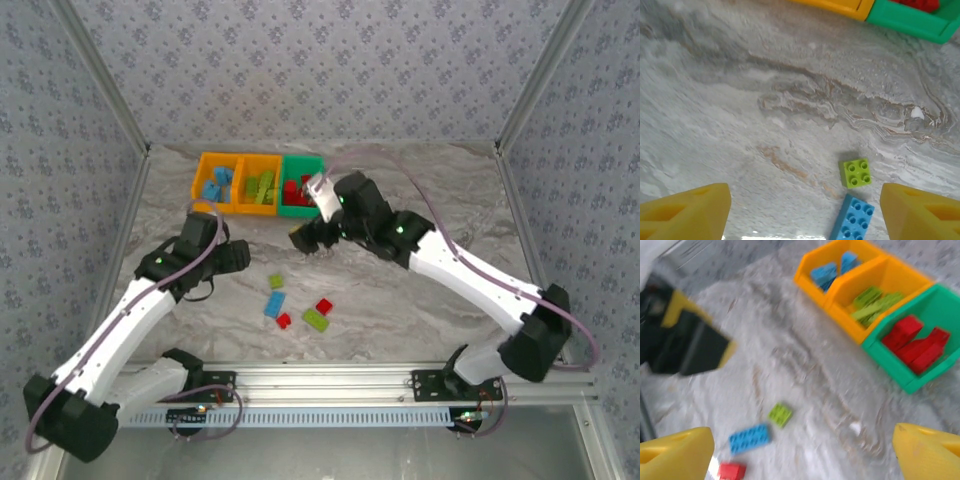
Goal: Sort the legos into containers by color
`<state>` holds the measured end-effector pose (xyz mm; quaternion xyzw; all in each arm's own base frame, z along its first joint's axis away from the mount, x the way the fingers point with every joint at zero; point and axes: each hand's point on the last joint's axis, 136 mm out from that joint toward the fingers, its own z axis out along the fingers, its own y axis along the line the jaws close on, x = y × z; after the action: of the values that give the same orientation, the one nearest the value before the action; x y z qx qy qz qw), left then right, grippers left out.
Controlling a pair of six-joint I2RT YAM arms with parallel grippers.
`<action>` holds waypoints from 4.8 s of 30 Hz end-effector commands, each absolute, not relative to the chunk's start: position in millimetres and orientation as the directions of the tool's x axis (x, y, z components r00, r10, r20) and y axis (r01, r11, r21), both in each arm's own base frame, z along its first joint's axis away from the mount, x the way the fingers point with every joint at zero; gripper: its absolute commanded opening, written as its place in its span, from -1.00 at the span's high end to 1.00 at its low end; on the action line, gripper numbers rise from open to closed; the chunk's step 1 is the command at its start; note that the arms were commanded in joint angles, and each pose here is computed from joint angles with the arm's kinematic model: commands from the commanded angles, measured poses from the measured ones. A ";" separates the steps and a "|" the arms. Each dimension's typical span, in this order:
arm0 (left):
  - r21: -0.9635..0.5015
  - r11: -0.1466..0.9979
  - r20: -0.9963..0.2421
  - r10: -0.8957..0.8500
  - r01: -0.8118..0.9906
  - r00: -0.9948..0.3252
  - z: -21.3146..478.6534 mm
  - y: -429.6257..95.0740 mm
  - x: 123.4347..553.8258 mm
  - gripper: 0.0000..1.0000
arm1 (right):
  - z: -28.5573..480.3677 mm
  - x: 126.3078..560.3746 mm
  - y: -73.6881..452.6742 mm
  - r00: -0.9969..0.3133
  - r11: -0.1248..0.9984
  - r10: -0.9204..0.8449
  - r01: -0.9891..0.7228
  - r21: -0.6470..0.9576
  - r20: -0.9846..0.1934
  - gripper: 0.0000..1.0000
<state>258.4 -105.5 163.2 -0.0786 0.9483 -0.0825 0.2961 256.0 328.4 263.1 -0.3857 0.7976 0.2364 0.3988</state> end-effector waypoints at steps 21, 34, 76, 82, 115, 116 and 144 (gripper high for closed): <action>-0.109 0.979 -0.303 -0.199 -0.174 -0.932 16.6 -199.3 272.9 0.04 | 173.4 208.0 280.9 -0.598 0.655 -0.396 -0.716 0.242 -0.697 -1.00; -0.112 0.988 -0.594 -0.151 -0.104 -0.791 129.9 -175.5 328.0 0.41 | 190.9 209.4 286.2 -0.587 0.639 -0.349 -0.719 0.273 -0.730 -1.00; -0.004 0.877 -0.824 0.269 0.480 -0.499 253.1 -208.4 278.5 0.00 | 136.1 211.1 278.7 -0.784 0.759 -0.172 -0.491 0.427 -0.596 -1.00; 0.074 0.559 -0.777 0.551 0.826 -0.304 245.8 -229.0 162.4 -0.23 | 94.8 207.6 297.5 -0.815 0.785 -0.284 -0.500 0.365 -0.506 -0.86; 0.215 0.644 -0.842 0.503 0.734 -0.195 245.5 -177.7 176.9 -0.99 | 243.6 327.1 318.4 -0.264 0.828 -0.107 -0.557 0.061 -0.958 0.27; 0.215 0.650 -0.842 0.502 0.729 -0.200 245.5 -176.7 178.5 -0.98 | 247.2 343.7 317.4 -0.233 0.841 -0.097 -0.539 0.045 -0.968 0.28; 0.204 0.663 -0.812 0.525 0.720 -0.254 230.8 -173.6 182.2 -0.99 | 138.2 559.3 371.4 -0.516 0.897 -0.227 -0.442 0.030 -0.826 -0.31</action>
<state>179.4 -175.8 228.1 0.4095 0.7813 -0.1055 0.4592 568.3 371.5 117.1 -0.1938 0.8551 0.1171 0.4664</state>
